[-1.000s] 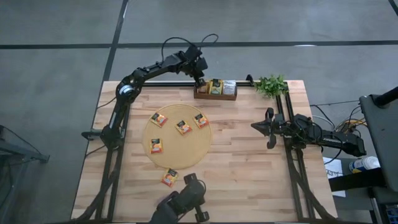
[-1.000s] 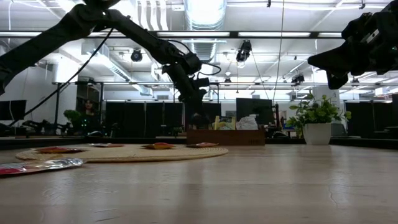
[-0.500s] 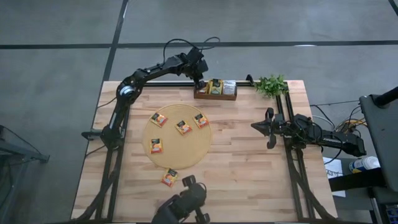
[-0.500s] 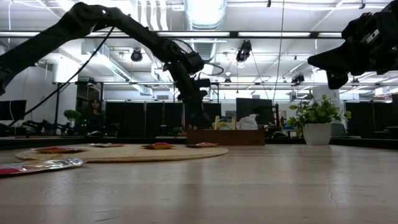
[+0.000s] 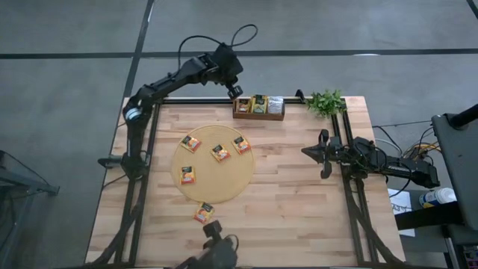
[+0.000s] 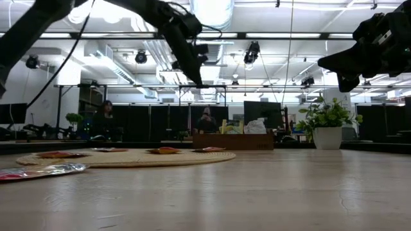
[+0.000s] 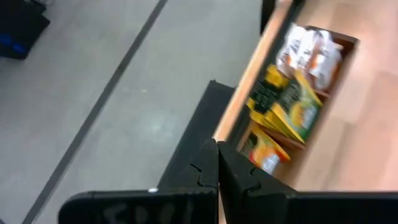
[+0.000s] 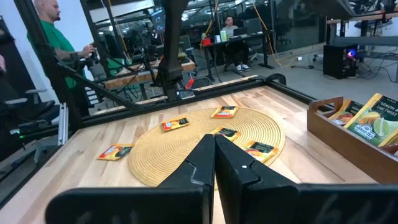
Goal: Pick & Place Tea
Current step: Put the orange tea bag into the left section of the wooden organizer
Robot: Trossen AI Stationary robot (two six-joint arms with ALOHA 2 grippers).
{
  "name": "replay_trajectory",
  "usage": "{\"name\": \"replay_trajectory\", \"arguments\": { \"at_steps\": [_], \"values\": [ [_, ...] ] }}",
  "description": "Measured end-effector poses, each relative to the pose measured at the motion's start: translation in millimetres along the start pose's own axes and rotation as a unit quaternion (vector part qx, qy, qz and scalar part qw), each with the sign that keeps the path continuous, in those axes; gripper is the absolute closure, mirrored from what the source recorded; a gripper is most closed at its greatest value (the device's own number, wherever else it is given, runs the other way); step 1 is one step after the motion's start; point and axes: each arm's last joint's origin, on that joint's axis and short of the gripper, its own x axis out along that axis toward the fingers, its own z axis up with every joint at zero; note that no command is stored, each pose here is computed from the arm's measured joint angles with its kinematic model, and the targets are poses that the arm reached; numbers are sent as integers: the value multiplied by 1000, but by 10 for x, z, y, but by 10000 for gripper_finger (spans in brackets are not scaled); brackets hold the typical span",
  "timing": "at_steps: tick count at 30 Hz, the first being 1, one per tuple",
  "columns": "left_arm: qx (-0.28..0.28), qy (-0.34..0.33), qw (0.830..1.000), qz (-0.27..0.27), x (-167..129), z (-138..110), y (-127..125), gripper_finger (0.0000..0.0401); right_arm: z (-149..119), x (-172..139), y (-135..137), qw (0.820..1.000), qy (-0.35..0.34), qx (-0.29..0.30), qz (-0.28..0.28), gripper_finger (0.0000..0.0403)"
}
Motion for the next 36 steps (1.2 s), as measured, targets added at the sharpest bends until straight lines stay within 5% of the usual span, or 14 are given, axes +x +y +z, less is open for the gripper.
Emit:
{"name": "replay_trajectory", "arguments": {
  "at_steps": [13, 26, 36],
  "values": [
    [43, 18, 998, -50, -879, -141, -399, 401, 1, 0, 0, 1000, 0, 0, 0, 394],
    [11, 19, 992, -124, -1631, -976, -791, 401, 2, 0, 0, 1000, 0, 0, 0, 394],
    [164, -1, 951, -263, -1961, -1269, -1505, 401, 1, 0, 0, 1000, 0, 0, 0, 394]
  ]
}}
